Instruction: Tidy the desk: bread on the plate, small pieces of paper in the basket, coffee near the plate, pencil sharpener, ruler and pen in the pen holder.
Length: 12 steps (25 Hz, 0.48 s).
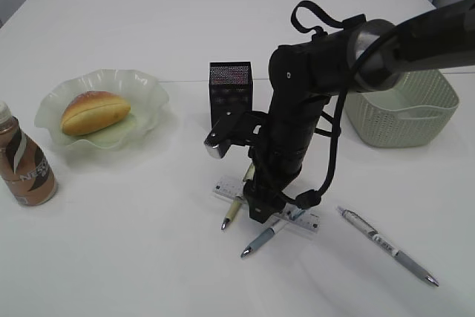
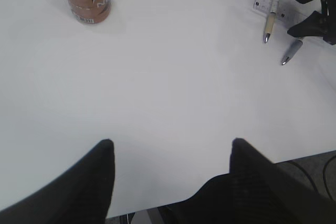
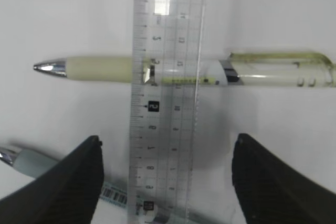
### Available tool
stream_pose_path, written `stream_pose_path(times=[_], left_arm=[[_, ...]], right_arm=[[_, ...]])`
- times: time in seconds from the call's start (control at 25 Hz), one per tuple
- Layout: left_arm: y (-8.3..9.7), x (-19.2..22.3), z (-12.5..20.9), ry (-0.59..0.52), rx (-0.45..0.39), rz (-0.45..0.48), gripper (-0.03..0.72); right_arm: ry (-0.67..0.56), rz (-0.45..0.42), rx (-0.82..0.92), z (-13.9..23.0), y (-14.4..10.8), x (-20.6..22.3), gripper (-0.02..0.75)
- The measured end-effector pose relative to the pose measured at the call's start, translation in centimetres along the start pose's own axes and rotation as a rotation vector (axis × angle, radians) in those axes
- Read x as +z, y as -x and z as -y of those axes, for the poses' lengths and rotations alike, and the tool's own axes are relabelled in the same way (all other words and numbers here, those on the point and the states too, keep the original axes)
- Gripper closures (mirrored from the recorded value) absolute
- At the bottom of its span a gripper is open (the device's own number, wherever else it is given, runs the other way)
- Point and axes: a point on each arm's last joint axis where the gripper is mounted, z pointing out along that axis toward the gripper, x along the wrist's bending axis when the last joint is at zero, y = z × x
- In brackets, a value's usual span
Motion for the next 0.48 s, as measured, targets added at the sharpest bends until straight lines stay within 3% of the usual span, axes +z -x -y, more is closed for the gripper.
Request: stream_pose_path(times=[0.48], left_arm=[[0.0,0.0,0.0,0.0,0.0,0.0,0.191]], right_arm=[[-0.015,-0.011,0.002,0.0,0.1,1.0,0.153]])
